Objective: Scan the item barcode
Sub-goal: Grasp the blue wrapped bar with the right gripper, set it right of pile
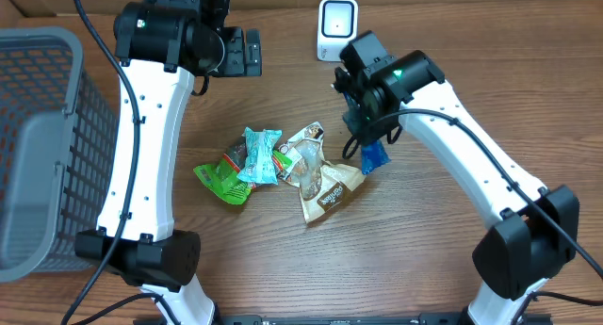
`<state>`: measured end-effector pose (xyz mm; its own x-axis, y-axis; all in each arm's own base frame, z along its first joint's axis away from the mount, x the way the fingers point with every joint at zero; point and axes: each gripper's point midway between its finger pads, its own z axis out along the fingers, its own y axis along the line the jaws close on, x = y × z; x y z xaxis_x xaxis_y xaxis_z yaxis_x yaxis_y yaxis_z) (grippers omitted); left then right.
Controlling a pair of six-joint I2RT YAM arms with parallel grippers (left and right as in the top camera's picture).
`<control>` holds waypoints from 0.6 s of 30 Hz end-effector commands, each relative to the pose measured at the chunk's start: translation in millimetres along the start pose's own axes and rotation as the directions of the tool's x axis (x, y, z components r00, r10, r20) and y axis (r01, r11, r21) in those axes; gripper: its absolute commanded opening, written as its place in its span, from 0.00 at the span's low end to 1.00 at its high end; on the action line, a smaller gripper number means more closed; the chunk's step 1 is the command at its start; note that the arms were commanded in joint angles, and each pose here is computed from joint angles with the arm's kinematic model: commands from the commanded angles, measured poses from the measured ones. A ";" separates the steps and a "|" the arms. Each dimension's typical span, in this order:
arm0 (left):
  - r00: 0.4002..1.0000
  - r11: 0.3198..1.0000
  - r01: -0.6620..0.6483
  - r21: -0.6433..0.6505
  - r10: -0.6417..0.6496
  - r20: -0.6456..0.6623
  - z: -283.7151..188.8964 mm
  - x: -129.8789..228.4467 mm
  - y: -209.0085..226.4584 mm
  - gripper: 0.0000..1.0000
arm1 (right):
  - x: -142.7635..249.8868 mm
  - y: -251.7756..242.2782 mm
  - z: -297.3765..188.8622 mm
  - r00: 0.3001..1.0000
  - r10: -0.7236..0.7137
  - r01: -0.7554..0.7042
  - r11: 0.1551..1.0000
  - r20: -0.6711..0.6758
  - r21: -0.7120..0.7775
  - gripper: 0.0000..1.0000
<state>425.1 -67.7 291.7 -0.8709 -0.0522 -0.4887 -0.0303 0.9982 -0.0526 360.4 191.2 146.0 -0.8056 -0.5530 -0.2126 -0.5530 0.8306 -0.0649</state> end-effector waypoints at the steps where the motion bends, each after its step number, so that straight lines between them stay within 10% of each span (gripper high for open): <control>1: 1.000 1.000 0.003 -0.016 -0.003 -0.006 5.0 -1.0 3.7 1.00 | 8.6 -0.8 10.6 0.994 -0.112 0.112 0.993 0.011 -0.027 0.05; 6: 1.000 1.000 0.003 -0.016 -0.003 -0.006 5.0 -0.9 3.7 1.00 | 8.0 1.7 33.3 0.993 -0.111 0.112 0.993 0.037 -0.034 0.08; 9: 1.000 1.000 0.003 -0.016 -0.003 -0.006 5.0 -1.0 3.7 1.00 | -0.2 -0.9 34.4 0.997 -0.034 0.036 0.999 0.070 -0.028 0.45; 18: 1.000 1.000 0.003 -0.016 -0.003 -0.006 5.0 -0.9 3.7 1.00 | -17.6 -45.9 -27.5 0.929 0.354 -0.343 0.933 0.107 -0.104 0.82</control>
<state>425.0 -67.7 291.5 -0.8713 -0.0517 -0.4881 -0.0300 0.9982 -0.0523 378.8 171.5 139.0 -0.8972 -0.3662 -0.2469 -0.3830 0.9235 0.0219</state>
